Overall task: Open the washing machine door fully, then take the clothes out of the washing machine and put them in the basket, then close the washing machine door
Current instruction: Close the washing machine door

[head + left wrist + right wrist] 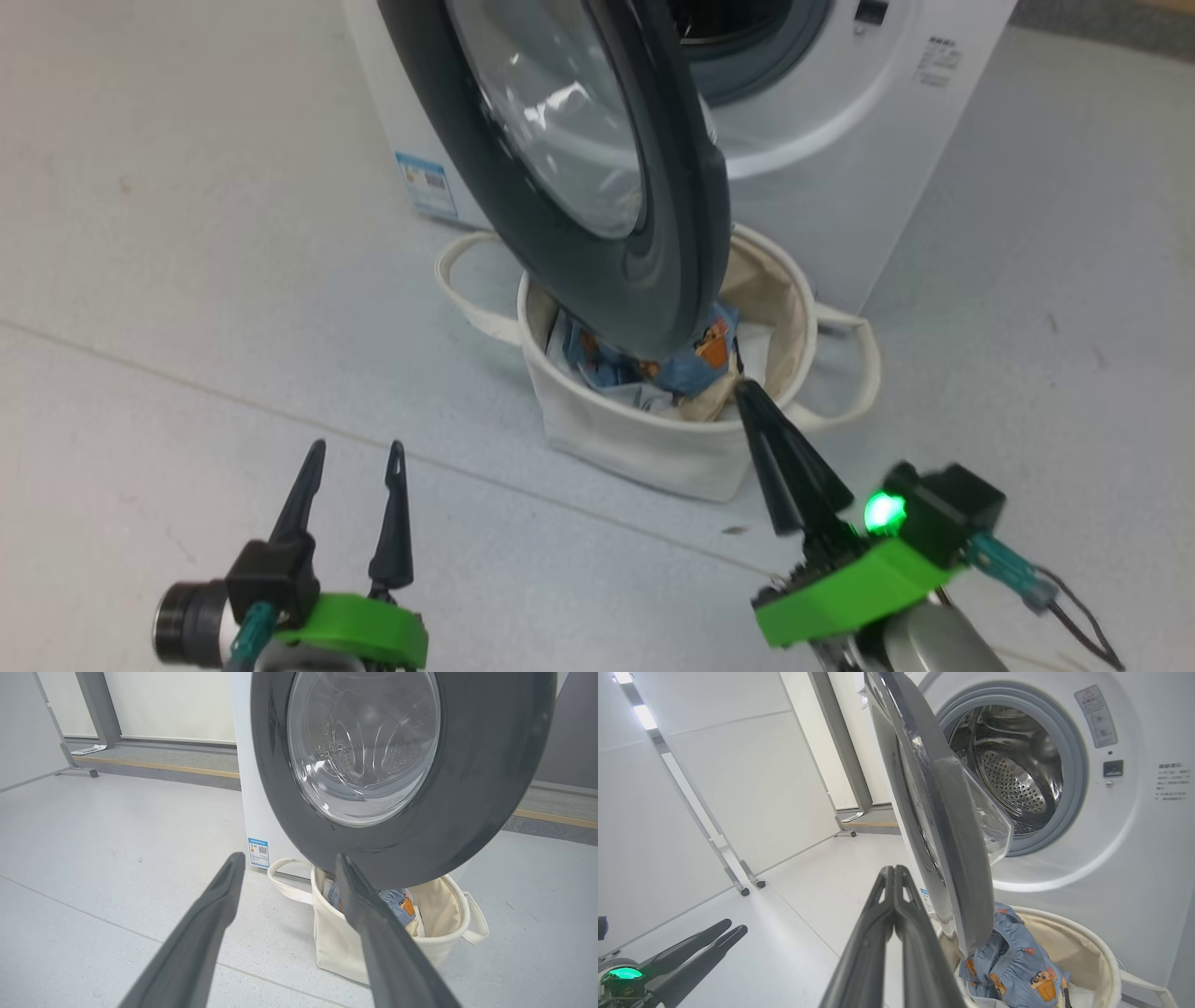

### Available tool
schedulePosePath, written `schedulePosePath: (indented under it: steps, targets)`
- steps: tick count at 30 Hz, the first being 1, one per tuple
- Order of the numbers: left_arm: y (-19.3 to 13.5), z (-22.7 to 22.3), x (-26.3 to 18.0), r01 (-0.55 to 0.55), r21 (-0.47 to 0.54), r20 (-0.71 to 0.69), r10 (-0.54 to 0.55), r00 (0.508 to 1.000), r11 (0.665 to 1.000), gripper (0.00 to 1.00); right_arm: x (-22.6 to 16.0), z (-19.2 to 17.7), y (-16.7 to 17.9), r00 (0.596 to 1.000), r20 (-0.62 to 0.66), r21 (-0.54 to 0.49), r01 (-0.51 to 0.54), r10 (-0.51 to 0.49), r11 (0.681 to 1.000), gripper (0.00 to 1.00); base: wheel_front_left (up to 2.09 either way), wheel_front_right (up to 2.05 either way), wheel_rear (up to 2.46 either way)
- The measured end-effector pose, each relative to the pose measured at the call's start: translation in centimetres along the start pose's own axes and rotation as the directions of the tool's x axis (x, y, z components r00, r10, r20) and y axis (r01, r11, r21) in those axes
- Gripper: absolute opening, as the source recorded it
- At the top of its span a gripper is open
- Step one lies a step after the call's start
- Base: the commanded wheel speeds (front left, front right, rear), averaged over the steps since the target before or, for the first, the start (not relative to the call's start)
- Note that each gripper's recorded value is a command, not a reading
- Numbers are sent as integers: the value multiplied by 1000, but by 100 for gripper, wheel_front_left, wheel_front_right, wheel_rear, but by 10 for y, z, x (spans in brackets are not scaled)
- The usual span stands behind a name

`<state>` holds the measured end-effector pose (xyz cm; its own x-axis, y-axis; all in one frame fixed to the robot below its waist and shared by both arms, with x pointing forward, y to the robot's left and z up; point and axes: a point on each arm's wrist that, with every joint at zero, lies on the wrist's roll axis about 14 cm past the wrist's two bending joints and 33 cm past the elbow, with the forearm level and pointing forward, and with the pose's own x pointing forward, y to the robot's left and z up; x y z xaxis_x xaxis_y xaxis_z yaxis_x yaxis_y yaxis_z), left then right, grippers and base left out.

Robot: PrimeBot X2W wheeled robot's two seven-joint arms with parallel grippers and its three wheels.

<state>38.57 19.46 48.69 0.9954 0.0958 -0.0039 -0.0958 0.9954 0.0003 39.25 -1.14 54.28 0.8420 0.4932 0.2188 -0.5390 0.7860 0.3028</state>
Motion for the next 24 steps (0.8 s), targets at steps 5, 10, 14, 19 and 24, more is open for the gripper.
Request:
schedulePosePath:
  steps: [5, 10, 14, 19, 24]
  targets:
    - [-6, -9, 12, 8, -10, -23, -9, 1000, 1000, 100, 28, 0, 13, 996, 15, -12, -85, 85, 996, 0, 0, 0, 0]
    - [-13, -20, 28, 10, -26, -49, -12, 999, 1000, 100, 56, -14, 14, 991, -3, -10, -137, 137, 991, 0, 0, 0, 0]
    - [-16, -29, 36, 15, -24, -69, -17, 997, 1000, 100, 78, -24, 7, 988, -16, -26, -152, 152, 988, 0, 0, 0, 0]
    - [-8, -38, 41, -6, -12, -91, 5, 996, 1000, 100, 97, -34, -8, 990, -19, -19, -137, 136, 990, 0, 0, 0, 0]
    - [-8, -46, 40, -7, -10, -113, 6, 994, 1000, 100, 101, -36, -22, 995, -12, 4, -99, 99, 995, 0, 0, 0, 0]
